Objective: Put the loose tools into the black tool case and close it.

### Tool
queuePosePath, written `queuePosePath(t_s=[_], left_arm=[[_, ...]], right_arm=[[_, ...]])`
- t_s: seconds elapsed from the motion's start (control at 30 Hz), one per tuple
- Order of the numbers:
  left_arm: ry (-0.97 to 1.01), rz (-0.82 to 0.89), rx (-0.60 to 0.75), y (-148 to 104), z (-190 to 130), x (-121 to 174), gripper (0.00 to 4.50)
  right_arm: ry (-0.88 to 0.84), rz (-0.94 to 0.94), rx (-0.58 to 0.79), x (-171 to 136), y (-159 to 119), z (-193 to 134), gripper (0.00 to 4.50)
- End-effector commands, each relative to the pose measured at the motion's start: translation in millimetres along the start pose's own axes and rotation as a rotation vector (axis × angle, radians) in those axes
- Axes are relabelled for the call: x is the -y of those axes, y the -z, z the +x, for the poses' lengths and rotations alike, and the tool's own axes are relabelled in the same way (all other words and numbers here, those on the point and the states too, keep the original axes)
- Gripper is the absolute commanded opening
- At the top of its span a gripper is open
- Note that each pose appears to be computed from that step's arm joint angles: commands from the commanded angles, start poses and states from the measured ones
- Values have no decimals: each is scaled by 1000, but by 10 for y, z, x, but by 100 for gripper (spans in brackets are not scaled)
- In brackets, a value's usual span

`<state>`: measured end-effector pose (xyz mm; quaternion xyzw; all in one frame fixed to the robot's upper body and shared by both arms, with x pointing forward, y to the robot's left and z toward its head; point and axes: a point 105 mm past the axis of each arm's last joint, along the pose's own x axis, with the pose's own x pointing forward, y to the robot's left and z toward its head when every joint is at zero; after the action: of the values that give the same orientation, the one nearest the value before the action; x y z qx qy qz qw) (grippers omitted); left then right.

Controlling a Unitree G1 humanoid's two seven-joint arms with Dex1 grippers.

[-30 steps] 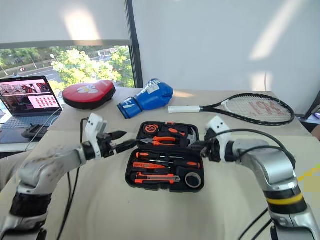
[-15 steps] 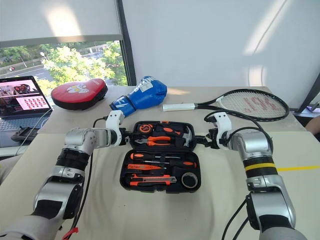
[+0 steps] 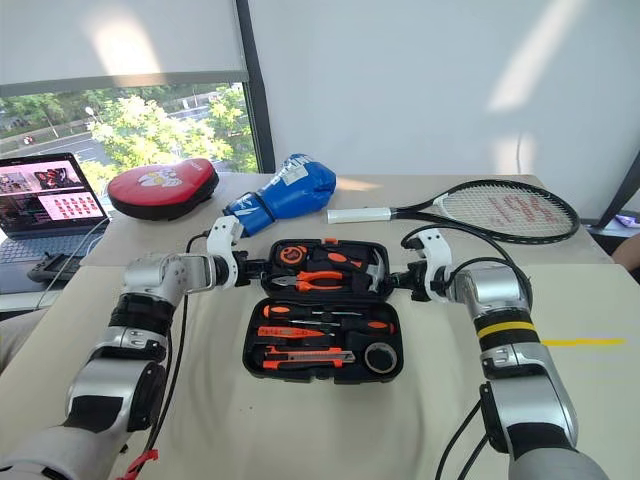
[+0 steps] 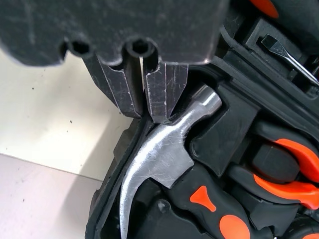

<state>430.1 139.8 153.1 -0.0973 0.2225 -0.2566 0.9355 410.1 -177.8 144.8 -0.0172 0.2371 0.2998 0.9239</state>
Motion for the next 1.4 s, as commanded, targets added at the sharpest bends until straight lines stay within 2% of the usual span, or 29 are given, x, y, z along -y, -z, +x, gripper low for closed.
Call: queuePosePath(t_s=[0.03,0.13,0.3,0.43,0.6,0.67,0.7,0.73,0.8,0.9,1.0,1.03,1.17,1.27,1.3,1.33,1.37,1.4], left_arm=[[190,220,189,-308,-116,415,0],[264,446,300,-305,-286,599,0],[330,713,379,-65,-547,714,0],[315,954,378,186,-751,608,0],[300,1059,298,433,-935,362,0],[261,999,265,476,-1006,206,70],[242,933,242,494,-1065,104,79],[224,875,223,507,-1122,14,125],[218,829,182,550,-1198,-81,190],[219,784,134,601,-1285,-162,287],[227,734,116,619,-1306,-189,410],[240,737,117,619,-1287,-155,439],[294,692,130,570,-1259,-18,446],[390,624,89,608,-1313,134,446],[419,603,72,620,-1332,178,450],[439,586,60,622,-1347,210,450],[451,573,51,622,-1358,231,450],[483,570,43,611,-1393,277,424]], right_arm=[[-72,-201,176,-222,-309,-144,3],[-93,-354,281,-411,-349,-296,3],[-61,-530,350,-627,-245,-510,3],[24,-709,339,-664,-48,-715,3],[66,-912,246,-648,213,-919,3],[69,-950,196,-640,336,-1011,0],[65,-976,149,-631,428,-1084,0],[57,-994,108,-625,505,-1159,0],[49,-965,72,-612,582,-1264,79],[24,-938,-17,-586,737,-1413,169],[38,-870,30,-614,733,-1453,282],[-1,-868,5,-675,795,-1446,304],[-138,-707,-47,-923,933,-1550,304],[-328,-573,-104,-1236,1023,-1698,304],[-391,-529,-111,-1347,1032,-1710,254],[-443,-502,-114,-1442,1032,-1712,235],[-472,-484,-118,-1497,1027,-1714,189],[-522,-473,-122,-1598,1024,-1697,153]])
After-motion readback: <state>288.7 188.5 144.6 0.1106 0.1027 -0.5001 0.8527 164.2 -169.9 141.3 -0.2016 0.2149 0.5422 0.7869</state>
